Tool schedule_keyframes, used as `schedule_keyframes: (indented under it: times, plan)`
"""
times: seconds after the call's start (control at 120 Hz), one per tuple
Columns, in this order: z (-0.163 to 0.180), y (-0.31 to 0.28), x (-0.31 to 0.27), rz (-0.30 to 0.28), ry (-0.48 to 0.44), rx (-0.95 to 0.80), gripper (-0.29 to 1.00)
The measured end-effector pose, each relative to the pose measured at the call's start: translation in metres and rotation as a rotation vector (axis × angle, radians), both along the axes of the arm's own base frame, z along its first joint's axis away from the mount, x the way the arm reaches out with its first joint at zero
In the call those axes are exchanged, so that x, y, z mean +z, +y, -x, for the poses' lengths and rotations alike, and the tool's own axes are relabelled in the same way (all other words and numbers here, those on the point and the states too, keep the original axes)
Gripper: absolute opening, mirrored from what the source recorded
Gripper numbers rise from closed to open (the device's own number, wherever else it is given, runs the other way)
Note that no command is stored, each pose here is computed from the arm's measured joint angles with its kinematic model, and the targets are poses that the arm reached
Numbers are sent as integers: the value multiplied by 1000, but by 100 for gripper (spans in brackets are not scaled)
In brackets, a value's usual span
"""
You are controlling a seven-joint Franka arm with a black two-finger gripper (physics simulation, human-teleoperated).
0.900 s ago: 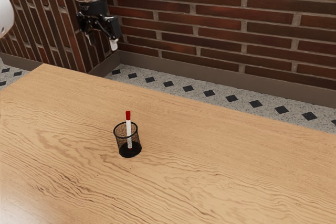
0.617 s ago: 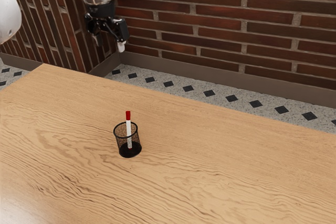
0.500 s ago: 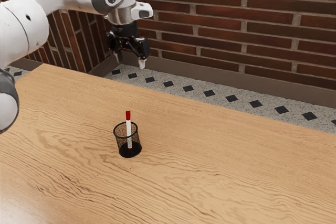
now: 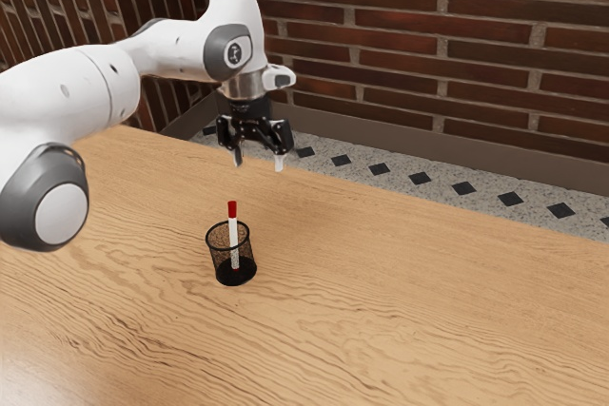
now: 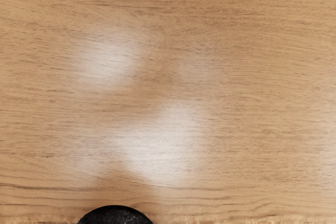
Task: Take the marker out of the pen holder and place it to the left of the pen holder.
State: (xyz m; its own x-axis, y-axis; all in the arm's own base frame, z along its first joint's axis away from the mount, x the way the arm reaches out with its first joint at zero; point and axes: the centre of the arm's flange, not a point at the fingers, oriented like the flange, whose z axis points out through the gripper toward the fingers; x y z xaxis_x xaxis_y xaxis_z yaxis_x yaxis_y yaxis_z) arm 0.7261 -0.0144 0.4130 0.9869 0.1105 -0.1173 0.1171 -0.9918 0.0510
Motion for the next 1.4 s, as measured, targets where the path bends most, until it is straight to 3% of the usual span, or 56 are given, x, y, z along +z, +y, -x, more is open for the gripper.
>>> schedule_keyframes:
  times: [0.125, 0.333, 0.667, 1.008, 1.4]
  plan:
    - [12, 14, -2, -54, 41, -14, 70]
    - [45, 42, -39, -84, 138, -6, 70]
    - [52, 35, -66, -2, 78, -75, 70]
    - [55, 27, -70, 25, 24, -159, 48]
    - [65, 29, -67, 29, 19, -204, 42]
